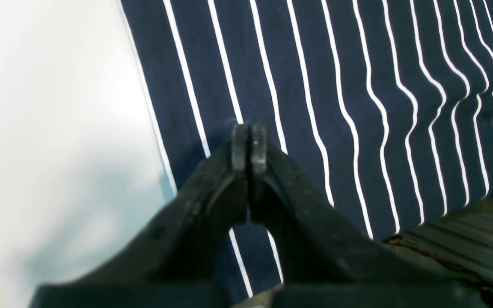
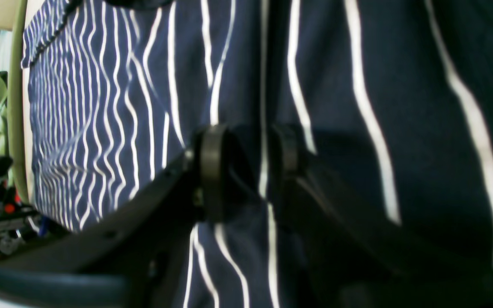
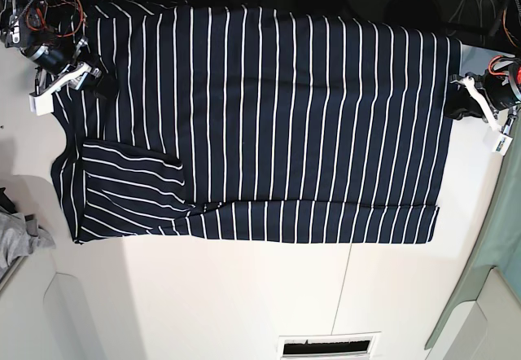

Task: Layout the t-shirt on the table in an organized manner, then fold the t-shirt properly
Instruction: 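Hold the edge with the left gripper while the right gripper smooths the sleeve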

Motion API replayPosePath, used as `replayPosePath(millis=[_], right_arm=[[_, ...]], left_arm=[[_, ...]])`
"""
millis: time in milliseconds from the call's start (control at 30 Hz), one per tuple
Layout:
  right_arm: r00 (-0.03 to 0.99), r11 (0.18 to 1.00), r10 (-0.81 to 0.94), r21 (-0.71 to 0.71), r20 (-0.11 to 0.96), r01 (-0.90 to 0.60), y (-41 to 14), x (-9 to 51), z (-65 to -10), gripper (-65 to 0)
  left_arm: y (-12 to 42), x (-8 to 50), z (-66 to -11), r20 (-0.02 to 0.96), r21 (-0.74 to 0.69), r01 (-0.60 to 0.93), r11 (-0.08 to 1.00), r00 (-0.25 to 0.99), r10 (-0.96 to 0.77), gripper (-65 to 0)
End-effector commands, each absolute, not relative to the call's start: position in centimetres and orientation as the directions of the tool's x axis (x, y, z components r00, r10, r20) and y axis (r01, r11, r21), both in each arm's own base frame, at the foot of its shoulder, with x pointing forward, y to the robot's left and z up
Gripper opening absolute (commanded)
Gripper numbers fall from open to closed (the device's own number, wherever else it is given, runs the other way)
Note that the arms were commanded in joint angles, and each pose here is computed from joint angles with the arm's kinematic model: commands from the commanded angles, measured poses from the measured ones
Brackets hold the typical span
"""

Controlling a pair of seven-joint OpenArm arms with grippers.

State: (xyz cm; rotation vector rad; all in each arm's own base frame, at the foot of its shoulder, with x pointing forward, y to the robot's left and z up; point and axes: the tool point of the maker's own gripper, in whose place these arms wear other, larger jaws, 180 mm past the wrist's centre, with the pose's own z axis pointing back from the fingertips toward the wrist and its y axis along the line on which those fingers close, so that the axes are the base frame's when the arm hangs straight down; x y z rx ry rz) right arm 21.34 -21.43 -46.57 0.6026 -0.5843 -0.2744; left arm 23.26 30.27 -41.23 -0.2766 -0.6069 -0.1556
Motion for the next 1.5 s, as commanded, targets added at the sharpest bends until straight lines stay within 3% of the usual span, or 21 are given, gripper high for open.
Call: replayPosePath(millis=[0,267,633,800,967,1467], right_arm=[[0.804,0.814,-0.385,0.577,0.454,0.065,-22.3,21.6,-45.9,-47.5],[0.723,0.854,-0.315,0.516,0.615,-0.068,-22.3,25.3,-40.7,-47.4],[0.628,0.925,-0.253,0.374,0.736,-0.067,-25.0,31.9,-38.7,-47.4],[0.623,0.929,-0.264,0.368,0.736,-0.041,-25.8,34.0,-39.0,-46.8],[0.632,0.907,-0.329,0.421,0.702,0.006,-26.0,35.0,-40.3,-32.5],[0.645,0.851,-0.409,0.525,0.646,0.014,-23.2,34.8,-42.0,-32.7]], left_arm=[[30.7,24.2,-39.9,0.615,-0.194,0.241,0.951,0.785,-0.074,-65.0],[30.8,24.1,-40.0,0.612,-0.19,0.242,0.952,0.787,-0.078,-65.0],[30.4,24.0,-40.3,0.611,-0.202,0.238,0.95,0.788,-0.068,-65.0],[30.3,23.9,-40.4,0.611,-0.204,0.238,0.95,0.789,-0.066,-65.0],[30.3,24.0,-40.4,0.612,-0.204,0.237,0.95,0.788,-0.065,-65.0],[30.3,24.1,-40.3,0.617,-0.204,0.237,0.95,0.785,-0.063,-65.0]])
